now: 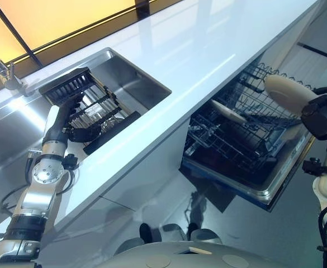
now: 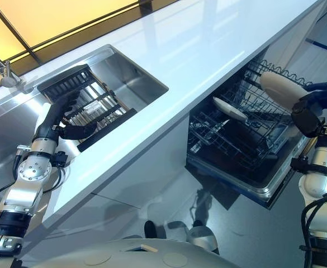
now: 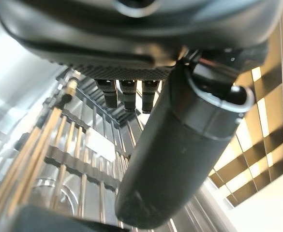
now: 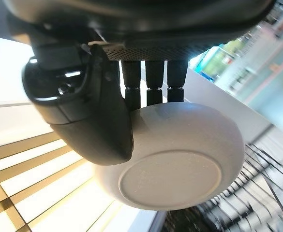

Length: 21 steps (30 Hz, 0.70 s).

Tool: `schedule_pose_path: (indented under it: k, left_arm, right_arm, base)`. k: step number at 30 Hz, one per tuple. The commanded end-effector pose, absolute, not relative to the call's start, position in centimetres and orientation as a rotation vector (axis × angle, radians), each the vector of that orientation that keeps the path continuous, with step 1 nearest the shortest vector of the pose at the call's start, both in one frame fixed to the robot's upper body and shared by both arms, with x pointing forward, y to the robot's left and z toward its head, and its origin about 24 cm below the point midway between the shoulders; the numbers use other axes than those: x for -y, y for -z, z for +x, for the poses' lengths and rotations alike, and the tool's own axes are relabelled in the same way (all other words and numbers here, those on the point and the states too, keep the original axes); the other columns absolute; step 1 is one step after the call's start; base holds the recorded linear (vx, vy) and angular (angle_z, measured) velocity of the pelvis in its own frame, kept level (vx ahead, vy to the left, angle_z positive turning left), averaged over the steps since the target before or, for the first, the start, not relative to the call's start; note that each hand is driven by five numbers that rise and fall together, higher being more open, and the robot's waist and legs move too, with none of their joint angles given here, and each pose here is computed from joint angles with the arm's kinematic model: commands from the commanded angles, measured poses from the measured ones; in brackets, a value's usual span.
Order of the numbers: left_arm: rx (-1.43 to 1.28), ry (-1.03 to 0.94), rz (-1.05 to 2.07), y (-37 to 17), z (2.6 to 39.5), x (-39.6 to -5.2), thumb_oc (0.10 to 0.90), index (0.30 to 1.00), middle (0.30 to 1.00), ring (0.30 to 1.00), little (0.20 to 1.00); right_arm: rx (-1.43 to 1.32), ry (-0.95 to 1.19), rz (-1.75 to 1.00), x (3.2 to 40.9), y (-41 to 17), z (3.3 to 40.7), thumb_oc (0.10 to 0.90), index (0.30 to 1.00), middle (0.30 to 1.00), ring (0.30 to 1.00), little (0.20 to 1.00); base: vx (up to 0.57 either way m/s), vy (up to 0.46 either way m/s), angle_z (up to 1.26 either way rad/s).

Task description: Pick up plates and place into dishwasher.

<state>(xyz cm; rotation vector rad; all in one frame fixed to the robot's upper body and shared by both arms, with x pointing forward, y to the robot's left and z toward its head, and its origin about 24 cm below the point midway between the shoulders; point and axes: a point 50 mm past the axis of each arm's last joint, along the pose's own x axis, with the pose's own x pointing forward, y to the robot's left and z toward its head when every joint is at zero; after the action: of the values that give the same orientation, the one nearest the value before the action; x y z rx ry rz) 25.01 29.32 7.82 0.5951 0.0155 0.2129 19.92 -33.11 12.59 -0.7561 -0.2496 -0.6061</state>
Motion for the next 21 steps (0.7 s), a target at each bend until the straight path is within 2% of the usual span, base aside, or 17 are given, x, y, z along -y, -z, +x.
schedule_pose_path:
  k: [1, 11, 21]
  left_arm:
    - [0.187, -0.334, 0.56, -11.6, 25.4, -31.2, 0.8, 0.9, 0.9, 0.9, 0.9]
    - [0.185, -0.328, 0.528, -11.0, 25.6, -30.6, 0.8, 0.9, 0.9, 0.9, 0.9]
    - [0.177, -0.304, 0.528, -10.6, 26.1, -29.9, 0.8, 0.9, 0.9, 0.9, 0.9]
  right_arm:
    - [0.406, 0.607, -0.704, 33.4, -15.9, 20.6, 0.1, 0.3, 0.3, 0.3, 0.2]
    - [0.174, 0.473, -0.406, 32.6, -12.1, 22.8, 0.1, 0.3, 0.3, 0.3, 0.2]
    - [0.008, 0.494, -0.321, 31.8, -8.5, 24.3, 0.1, 0.3, 0.3, 0.3, 0.2]
  base:
    - [0.0, 0.0, 0.0]
    - [0.0, 0.0, 0.0]
    - [0.01, -0.005, 0.05]
